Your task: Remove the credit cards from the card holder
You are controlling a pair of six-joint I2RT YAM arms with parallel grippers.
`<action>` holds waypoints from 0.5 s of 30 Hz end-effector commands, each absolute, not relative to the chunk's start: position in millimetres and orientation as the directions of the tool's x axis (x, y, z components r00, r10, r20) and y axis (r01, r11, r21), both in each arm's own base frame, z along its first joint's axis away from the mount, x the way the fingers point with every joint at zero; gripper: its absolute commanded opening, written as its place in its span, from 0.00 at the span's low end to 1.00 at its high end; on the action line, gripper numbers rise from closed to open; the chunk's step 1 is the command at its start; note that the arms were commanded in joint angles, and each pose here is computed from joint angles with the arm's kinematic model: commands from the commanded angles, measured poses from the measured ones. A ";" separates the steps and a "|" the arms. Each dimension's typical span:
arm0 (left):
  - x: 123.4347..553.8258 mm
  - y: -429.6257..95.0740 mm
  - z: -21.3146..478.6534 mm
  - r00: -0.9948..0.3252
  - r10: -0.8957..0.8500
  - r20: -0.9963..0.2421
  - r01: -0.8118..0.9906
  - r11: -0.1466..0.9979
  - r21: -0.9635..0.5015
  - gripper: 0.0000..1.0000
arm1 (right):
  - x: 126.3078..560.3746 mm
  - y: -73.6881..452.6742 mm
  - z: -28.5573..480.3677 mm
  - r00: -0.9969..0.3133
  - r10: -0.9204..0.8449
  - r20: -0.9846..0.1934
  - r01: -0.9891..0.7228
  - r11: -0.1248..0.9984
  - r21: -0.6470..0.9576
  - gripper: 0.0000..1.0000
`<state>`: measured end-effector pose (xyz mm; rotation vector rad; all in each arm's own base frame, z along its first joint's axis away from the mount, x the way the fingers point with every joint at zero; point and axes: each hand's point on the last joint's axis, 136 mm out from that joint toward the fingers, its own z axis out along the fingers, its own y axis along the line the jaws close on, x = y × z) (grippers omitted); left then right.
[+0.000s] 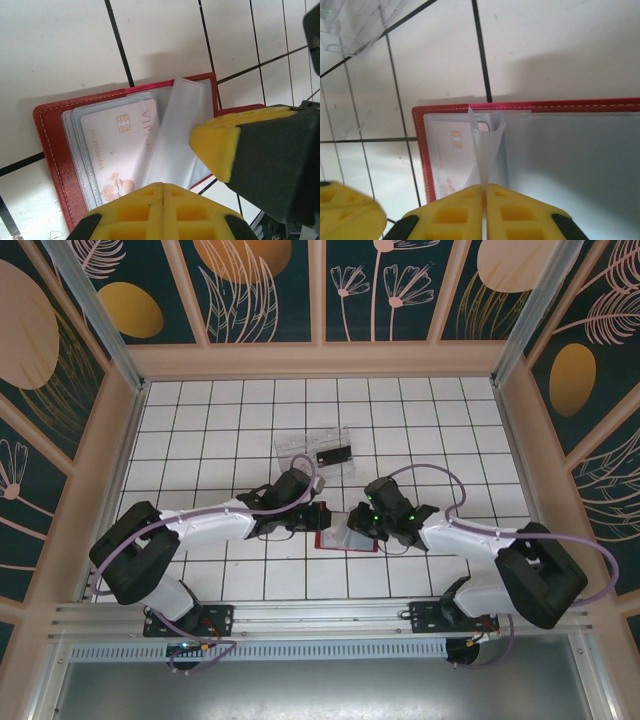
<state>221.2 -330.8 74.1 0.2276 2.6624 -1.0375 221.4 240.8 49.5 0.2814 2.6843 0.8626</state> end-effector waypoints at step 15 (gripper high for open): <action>209.2 -329.2 23.7 -0.977 0.091 -0.193 0.191 0.772 -0.606 0.00 | 234.8 225.3 46.3 -0.920 0.255 -0.298 0.075 0.861 0.504 0.07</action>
